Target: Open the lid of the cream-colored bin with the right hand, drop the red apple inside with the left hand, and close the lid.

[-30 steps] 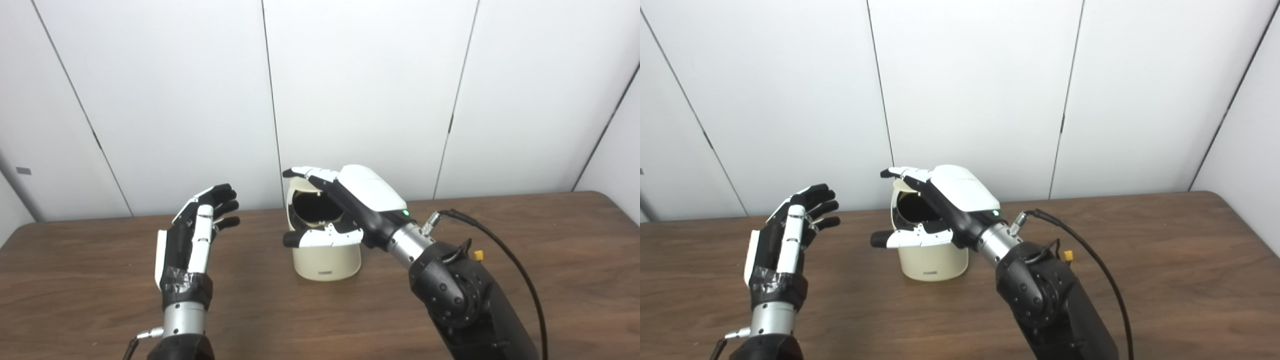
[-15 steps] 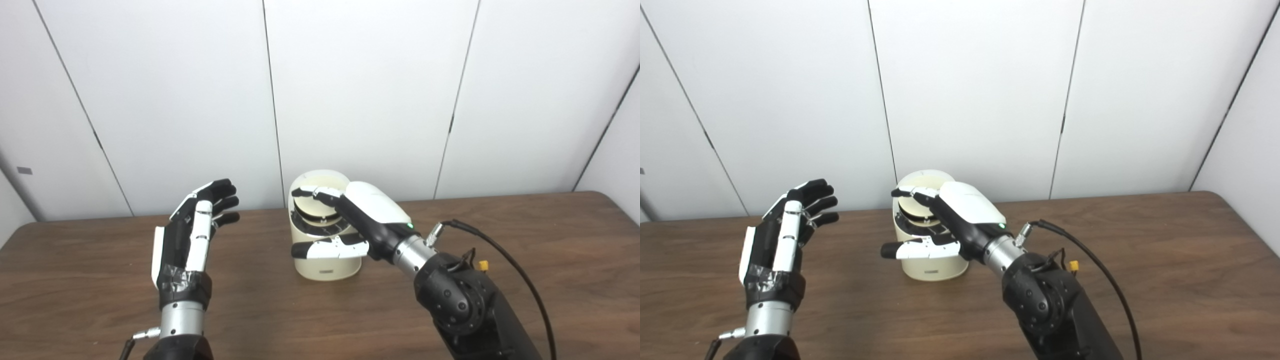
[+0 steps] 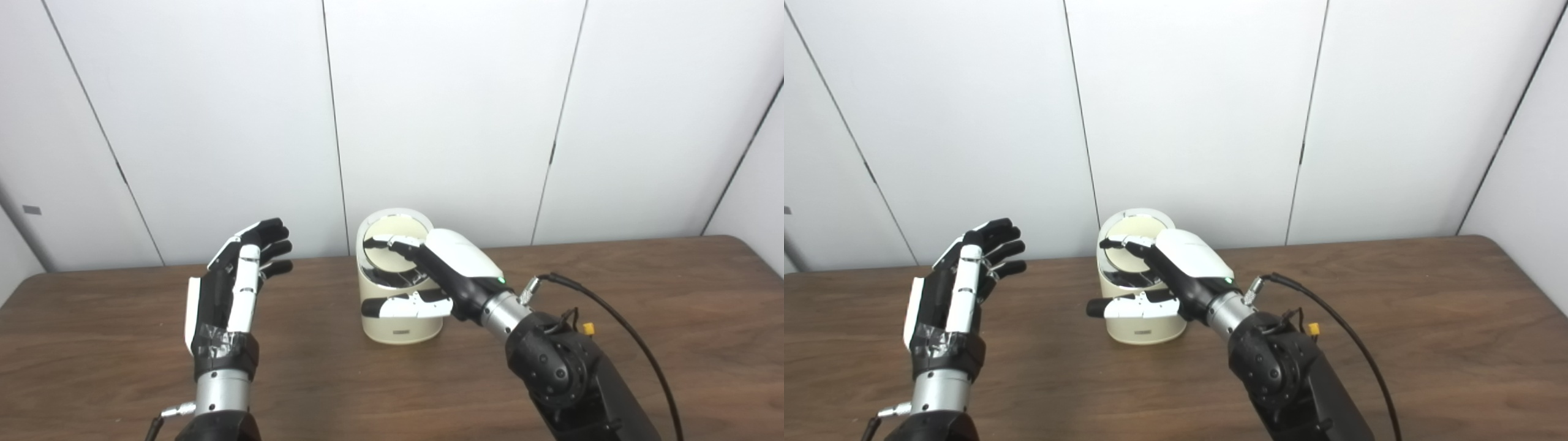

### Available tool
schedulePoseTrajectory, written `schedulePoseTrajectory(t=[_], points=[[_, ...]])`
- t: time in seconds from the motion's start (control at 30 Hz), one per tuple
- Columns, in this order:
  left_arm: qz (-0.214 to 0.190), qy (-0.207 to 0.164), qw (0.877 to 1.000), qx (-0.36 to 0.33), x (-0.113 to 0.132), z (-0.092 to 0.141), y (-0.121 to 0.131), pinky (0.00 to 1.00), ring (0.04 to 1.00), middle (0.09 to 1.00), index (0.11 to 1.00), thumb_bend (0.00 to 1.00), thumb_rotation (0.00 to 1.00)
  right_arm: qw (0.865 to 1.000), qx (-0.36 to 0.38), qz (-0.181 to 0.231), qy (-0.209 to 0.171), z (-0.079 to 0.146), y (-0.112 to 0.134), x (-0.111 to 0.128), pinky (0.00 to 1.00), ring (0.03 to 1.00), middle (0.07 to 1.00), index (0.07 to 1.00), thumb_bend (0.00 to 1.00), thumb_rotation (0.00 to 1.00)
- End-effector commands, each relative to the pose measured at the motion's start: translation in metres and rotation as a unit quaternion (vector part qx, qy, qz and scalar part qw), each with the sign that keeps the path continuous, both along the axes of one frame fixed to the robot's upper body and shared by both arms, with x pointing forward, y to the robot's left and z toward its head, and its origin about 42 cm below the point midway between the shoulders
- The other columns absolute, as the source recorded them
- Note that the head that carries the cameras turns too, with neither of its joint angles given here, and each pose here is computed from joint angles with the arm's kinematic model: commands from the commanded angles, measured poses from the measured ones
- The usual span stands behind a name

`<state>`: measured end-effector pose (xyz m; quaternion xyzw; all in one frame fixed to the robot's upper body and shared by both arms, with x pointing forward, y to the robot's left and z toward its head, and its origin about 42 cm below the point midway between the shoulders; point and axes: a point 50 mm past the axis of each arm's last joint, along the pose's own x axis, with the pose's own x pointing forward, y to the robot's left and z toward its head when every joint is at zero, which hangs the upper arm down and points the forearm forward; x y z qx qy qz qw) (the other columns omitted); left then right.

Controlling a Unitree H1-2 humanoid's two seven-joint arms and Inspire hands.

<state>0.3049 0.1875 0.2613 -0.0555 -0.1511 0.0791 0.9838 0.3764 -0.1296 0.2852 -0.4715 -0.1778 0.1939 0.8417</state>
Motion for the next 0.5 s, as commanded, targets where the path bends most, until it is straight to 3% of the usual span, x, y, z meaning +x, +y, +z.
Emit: schedulePoseTrajectory(t=[0.0, 0.47], points=[[-0.002, -0.036, 0.999, -0.001, -0.001, 0.018, -0.004, 0.66, 0.72, 0.728, 0.704, 0.4, 0.74, 1.0, -0.016, -0.016, 0.02, -0.004, -0.005, 0.007, 0.79, 0.869, 0.876, 0.841, 0.85, 0.9], [0.001, -0.037, 0.999, 0.006, 0.001, 0.018, -0.004, 0.65, 0.719, 0.73, 0.709, 0.39, 0.74, 0.999, -0.034, -0.006, 0.038, -0.019, 0.002, 0.0, 0.78, 0.862, 0.862, 0.835, 0.84, 0.88]])
